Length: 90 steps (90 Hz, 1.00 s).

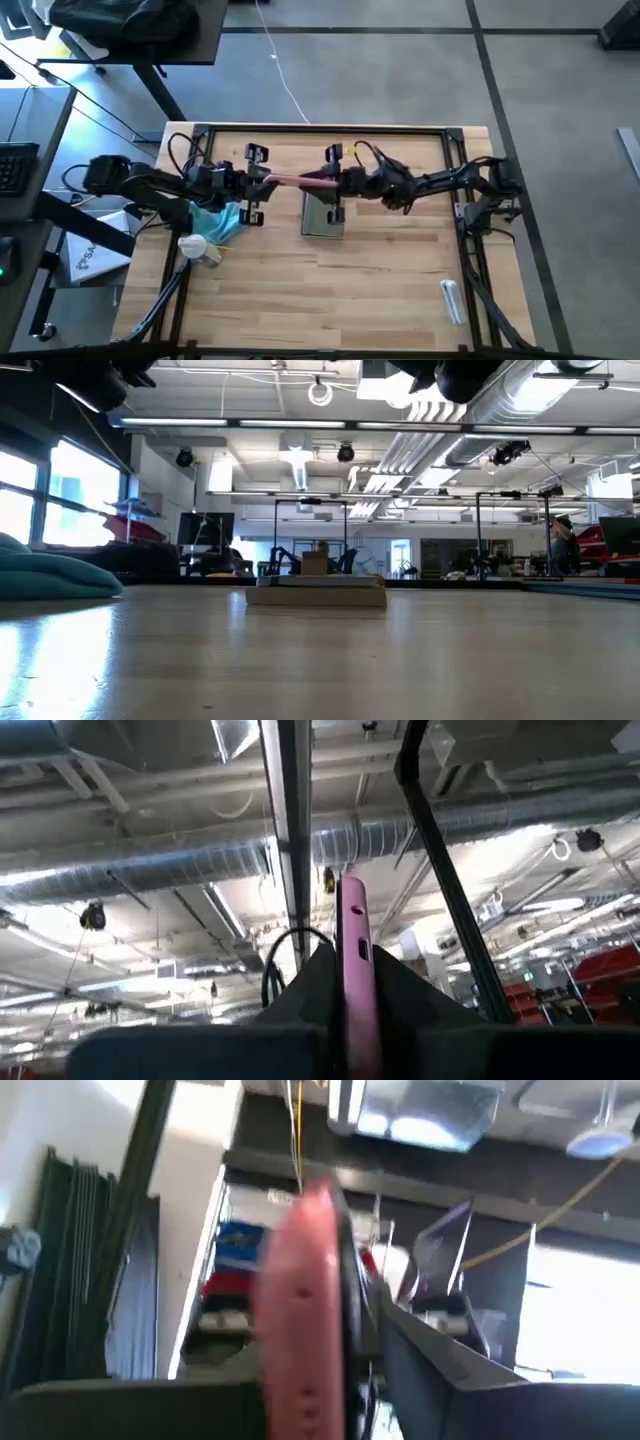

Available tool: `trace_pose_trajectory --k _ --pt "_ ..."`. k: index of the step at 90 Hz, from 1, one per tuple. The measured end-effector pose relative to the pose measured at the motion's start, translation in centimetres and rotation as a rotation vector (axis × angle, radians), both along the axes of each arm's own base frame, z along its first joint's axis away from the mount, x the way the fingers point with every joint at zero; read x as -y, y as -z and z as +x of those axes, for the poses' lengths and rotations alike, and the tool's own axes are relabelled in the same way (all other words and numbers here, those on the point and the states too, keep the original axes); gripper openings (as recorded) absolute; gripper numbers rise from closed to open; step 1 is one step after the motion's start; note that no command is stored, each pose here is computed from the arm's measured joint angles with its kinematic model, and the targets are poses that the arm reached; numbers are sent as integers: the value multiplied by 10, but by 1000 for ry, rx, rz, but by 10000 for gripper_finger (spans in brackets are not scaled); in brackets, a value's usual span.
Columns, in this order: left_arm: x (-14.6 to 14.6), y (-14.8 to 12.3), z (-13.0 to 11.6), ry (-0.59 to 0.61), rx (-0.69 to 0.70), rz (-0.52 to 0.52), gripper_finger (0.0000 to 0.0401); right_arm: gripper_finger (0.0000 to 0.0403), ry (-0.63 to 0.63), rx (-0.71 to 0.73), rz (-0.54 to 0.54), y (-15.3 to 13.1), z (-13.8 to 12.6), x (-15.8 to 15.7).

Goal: Apply microfiber cloth
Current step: Spray the cellphone using the spray bottle

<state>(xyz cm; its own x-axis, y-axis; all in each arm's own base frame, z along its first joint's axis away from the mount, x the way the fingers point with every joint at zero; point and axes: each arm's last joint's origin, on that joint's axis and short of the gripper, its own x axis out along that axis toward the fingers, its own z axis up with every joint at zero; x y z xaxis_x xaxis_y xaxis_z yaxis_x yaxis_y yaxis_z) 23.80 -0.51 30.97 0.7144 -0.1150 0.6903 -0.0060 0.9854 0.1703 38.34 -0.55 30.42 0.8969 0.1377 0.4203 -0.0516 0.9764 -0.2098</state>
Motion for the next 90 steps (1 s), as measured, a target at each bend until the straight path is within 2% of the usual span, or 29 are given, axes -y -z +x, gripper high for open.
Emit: trace_pose_trajectory --k 9,17,33,47,68,90 --pt "-1 -4 -5 -35 -66 -25 10 117 23 -86 -18 -4 -4 0" --pt "-2 -8 -10 -78 -131 -29 10 126 92 -179 -8 -11 -12 2" --pt "-6 -6 -20 -210 -320 -69 10 130 185 -426 22 -15 -31 4" --pt "-7 -2 -19 -210 -384 -70 10 130 271 -597 38 -5 -38 7" --pt "-6 14 -6 -167 -488 -110 16 130 237 -728 38 12 -36 6" --pt "-6 20 1 -142 -509 -138 16 112 169 -880 82 26 -41 6"
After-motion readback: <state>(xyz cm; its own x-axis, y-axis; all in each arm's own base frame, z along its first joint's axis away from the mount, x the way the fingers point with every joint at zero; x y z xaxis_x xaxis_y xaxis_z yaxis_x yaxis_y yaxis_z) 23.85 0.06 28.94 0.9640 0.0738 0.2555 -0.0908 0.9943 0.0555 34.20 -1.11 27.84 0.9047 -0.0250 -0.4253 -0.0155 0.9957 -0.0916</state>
